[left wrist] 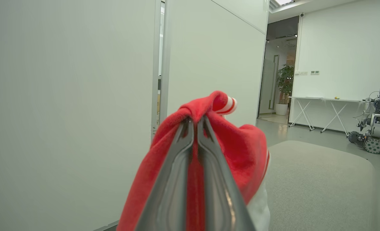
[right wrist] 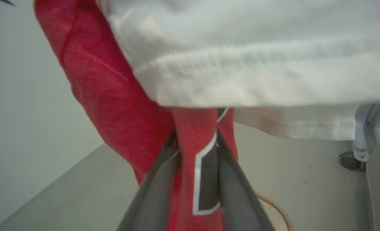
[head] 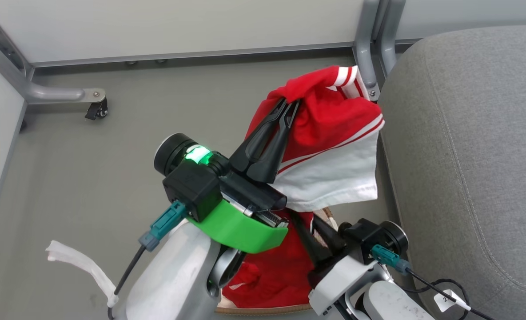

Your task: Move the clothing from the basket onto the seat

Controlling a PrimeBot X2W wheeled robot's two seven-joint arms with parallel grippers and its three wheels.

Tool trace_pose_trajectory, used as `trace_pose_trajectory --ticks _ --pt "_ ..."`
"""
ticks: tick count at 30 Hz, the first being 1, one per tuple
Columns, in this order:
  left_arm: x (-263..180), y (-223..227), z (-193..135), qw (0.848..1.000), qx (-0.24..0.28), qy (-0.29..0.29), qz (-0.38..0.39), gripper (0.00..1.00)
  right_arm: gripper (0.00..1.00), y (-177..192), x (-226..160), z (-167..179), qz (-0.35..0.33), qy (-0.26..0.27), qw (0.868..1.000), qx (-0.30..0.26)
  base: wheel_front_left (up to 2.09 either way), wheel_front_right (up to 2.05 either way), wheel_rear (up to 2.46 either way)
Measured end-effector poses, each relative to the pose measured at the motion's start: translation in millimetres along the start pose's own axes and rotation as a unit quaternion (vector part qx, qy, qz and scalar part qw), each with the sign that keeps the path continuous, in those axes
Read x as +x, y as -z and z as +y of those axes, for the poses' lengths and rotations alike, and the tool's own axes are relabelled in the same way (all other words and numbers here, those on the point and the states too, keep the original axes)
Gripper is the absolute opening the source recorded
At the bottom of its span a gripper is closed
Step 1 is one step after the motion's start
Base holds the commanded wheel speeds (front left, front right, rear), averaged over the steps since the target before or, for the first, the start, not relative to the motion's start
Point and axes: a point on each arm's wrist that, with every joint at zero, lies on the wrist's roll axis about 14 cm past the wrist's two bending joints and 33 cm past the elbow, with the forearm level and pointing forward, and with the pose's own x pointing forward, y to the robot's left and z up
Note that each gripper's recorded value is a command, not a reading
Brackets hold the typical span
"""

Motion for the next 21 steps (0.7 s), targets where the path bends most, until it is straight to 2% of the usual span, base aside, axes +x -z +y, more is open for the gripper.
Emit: trace_pose_trajectory --ticks 11,17,18,19,20,21 --pt "-7.3 19.4 28.3 0.998 0.016 -0.042 0.032 0.00 0.00 -1.2 -1.2 0.6 -0.004 0.001 1.000 0.008 0.00 0.00 0.00" --pt "-16.6 45.4 35.9 0.994 0.063 -0.041 0.079 0.00 0.00 -2.3 -5.9 -6.4 -0.008 0.015 1.000 0.010 0.00 0.00 0.00" --pt "-17.7 47.8 37.8 0.994 0.064 -0.044 0.083 0.13 0.00 -2.2 -6.2 -7.1 -0.007 0.016 1.000 0.009 0.00 0.00 0.00" --pt "-19.0 50.7 39.1 0.993 0.065 -0.045 0.087 0.47 0.00 -1.9 -6.7 -8.1 -0.007 0.018 1.000 0.009 0.00 0.00 0.00" --pt "-20.4 53.2 40.4 0.993 0.064 -0.049 0.091 1.00 0.00 -1.8 -7.2 -9.7 -0.007 0.020 1.000 0.009 0.00 0.00 0.00" --pt "-22.1 54.9 43.1 0.992 0.066 -0.055 0.093 1.00 0.00 -2.0 -7.8 -11.3 -0.007 0.023 1.000 0.009 0.00 0.00 0.00"
